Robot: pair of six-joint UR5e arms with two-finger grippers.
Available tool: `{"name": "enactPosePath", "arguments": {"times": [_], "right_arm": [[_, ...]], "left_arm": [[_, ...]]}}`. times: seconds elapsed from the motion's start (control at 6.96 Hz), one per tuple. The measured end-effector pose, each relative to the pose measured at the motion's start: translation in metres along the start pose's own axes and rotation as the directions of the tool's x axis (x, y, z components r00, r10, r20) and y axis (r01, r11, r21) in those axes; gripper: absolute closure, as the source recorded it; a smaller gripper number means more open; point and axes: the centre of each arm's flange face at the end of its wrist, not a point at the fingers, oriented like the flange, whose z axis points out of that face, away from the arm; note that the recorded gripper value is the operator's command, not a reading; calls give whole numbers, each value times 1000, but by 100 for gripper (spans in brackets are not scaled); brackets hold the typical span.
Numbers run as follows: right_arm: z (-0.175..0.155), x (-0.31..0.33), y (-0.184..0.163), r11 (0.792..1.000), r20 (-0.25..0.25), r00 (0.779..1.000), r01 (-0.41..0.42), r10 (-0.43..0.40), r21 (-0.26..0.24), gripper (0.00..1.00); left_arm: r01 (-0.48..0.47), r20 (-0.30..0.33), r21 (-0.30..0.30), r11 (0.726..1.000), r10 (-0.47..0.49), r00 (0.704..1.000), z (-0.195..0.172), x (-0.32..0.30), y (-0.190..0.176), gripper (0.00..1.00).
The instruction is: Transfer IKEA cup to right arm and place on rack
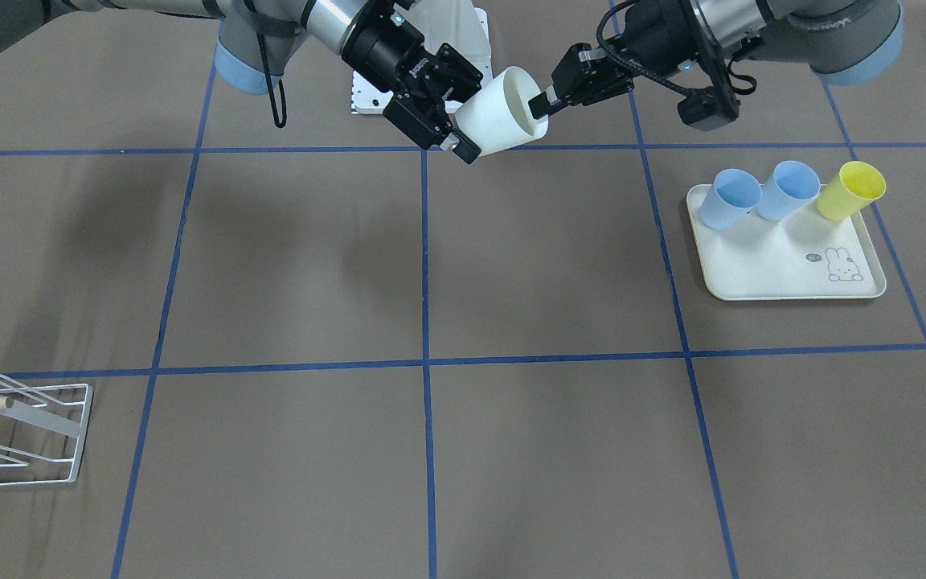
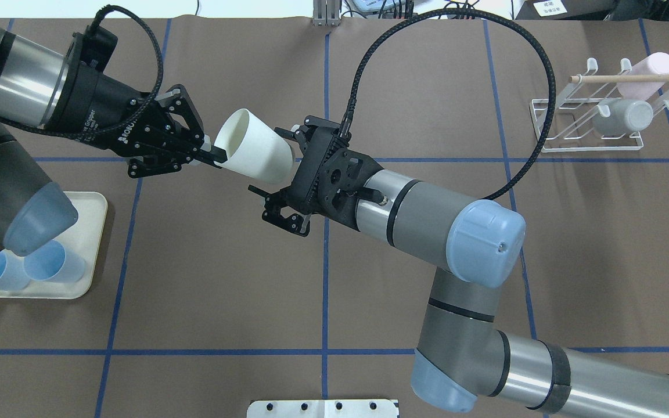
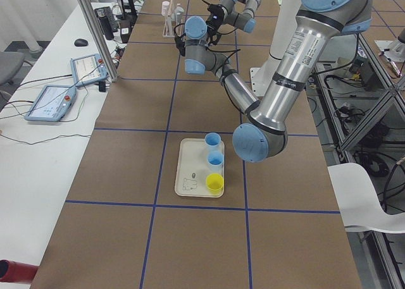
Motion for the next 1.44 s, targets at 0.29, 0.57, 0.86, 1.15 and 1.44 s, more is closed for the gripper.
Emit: {"name": "enactPosePath", "arguments": {"times": [0.29,0.57,0.86,1.15,1.44], "right_arm": [[-1,1,-2,1000,-6,1000,-2,2,5,52],[-2,3,-2,1000,-11,1000,-2,2,2,65],[-2,14,5,999,-33,999,-4,2,-36,71],[-11,44,-2,983,-91,996,-4,-13,-182,72],[-27,85,-10,917,-166,984,-5,-66,-398,74]], "left_arm": [[-8,-4,-2,1000,8,1000,0,1,1,0],[-52,-5,6,999,52,999,-3,3,-1,0],[-99,1,36,994,99,995,-17,-2,-13,0],[-142,39,91,986,139,989,-35,-28,-44,0],[-223,110,150,963,207,972,-54,-63,-91,0]]}}
